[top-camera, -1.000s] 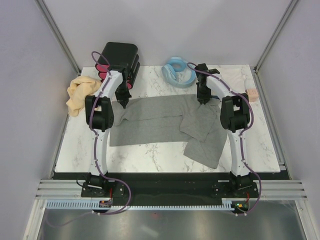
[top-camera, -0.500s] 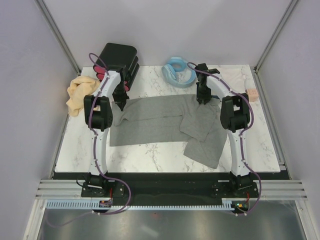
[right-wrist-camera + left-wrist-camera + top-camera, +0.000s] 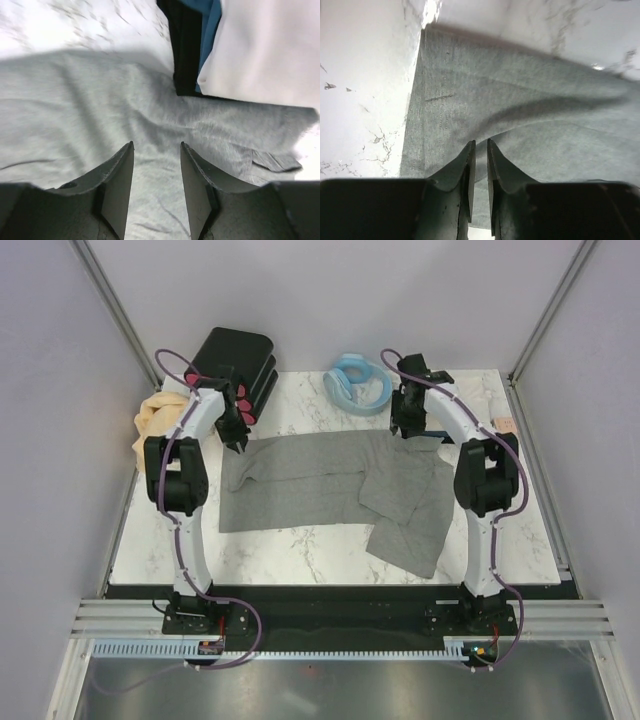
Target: Fold and stack the t-shirts
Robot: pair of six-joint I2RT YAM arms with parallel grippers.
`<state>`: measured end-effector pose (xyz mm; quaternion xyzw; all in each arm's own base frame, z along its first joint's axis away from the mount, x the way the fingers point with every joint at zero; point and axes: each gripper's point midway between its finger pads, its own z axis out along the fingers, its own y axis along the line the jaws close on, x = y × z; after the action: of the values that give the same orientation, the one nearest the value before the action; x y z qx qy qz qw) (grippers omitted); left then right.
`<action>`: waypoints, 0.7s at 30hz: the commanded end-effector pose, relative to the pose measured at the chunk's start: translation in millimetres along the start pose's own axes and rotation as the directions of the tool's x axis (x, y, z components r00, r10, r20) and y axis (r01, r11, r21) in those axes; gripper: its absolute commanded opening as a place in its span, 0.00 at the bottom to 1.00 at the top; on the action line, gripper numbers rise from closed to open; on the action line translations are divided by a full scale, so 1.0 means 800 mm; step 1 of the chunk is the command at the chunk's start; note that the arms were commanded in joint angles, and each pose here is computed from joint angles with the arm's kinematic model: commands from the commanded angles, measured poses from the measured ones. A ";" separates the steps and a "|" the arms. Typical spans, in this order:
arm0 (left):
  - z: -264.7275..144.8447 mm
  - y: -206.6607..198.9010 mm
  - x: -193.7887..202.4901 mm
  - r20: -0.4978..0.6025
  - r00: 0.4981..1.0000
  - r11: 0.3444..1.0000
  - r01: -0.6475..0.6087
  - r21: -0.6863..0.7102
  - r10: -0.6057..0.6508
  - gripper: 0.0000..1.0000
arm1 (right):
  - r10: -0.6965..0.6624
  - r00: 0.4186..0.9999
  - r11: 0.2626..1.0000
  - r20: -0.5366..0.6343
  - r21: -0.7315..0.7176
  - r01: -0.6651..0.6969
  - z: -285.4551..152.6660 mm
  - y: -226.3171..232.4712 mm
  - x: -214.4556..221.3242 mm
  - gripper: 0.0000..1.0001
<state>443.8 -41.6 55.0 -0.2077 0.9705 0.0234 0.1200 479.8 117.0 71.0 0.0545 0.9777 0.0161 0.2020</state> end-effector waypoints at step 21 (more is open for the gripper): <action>-0.197 0.013 0.076 0.242 0.969 0.924 -0.051 0.379 -0.046 0.22 | 0.100 0.993 0.983 0.070 -0.161 -0.087 -0.150 -0.004 0.070 0.50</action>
<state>369.2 -65.8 171.0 -0.1891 0.9440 -0.1100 0.2471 403.9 130.9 129.1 0.0684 0.9670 0.1103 0.2192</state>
